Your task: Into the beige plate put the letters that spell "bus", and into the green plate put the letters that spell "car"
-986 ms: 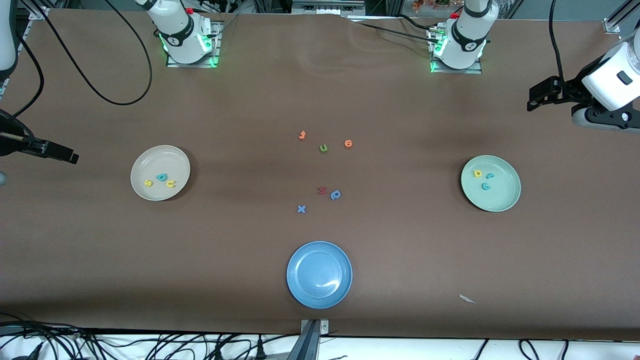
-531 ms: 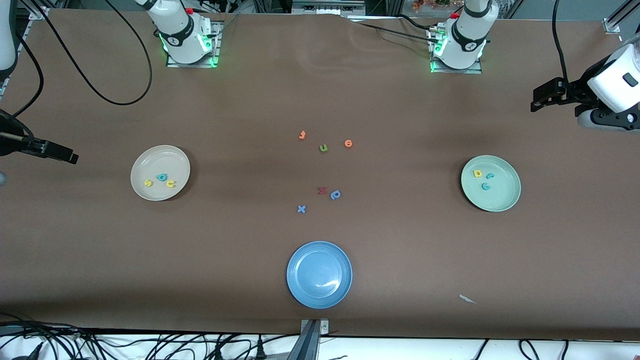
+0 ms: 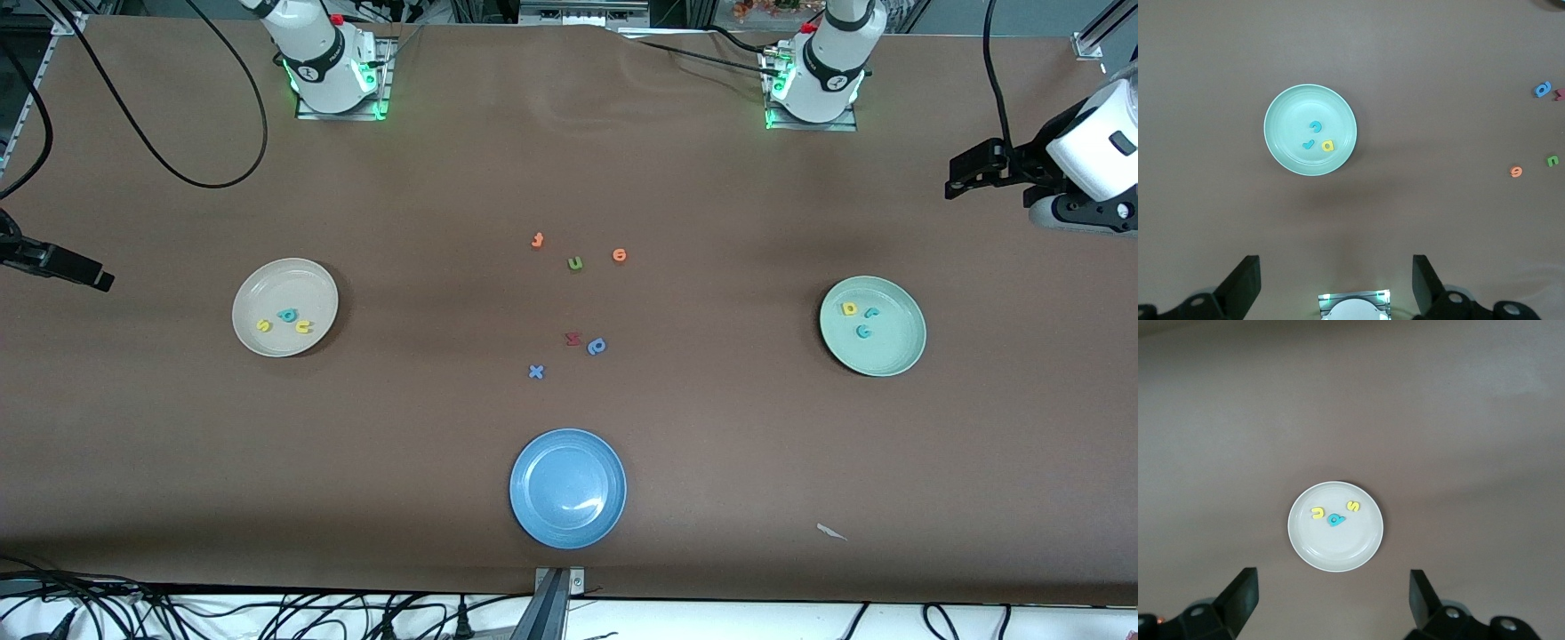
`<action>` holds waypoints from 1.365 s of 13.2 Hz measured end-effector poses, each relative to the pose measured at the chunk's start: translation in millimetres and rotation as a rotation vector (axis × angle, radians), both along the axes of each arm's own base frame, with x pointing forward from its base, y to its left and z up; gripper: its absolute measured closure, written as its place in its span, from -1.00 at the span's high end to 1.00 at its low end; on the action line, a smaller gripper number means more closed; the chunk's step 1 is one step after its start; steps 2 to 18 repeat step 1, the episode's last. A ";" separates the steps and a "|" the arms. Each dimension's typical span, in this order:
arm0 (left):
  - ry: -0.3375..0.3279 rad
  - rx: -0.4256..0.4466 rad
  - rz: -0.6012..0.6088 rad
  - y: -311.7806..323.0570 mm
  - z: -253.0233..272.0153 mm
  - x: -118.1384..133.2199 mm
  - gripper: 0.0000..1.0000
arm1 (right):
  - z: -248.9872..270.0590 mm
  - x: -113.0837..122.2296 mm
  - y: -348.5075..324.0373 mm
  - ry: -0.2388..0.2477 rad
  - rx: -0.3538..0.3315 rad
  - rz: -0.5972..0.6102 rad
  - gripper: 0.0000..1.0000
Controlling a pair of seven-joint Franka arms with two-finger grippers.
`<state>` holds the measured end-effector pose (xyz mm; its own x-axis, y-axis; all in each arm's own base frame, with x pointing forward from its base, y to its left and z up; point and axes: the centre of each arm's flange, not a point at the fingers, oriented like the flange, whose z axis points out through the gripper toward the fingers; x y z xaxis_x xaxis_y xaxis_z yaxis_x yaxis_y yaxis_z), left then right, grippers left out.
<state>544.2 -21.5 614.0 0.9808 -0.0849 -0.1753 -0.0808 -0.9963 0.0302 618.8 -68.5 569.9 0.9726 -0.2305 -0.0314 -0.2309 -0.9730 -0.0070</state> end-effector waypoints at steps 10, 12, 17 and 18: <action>0.000 0.000 0.000 0.0 0.0 0.0 1.00 | 0.1 0.0 0.3 0.000 0.001 0.000 1.00; 0.000 0.000 0.000 0.0 0.0 0.0 1.00 | 0.1 0.0 0.3 0.000 0.001 0.000 1.00; 0.000 0.000 0.000 0.0 0.0 0.0 1.00 | 0.1 0.0 0.3 0.000 0.001 0.000 1.00; 0.000 0.000 0.000 0.0 0.0 0.0 1.00 | 0.1 0.0 0.3 0.000 0.001 0.000 1.00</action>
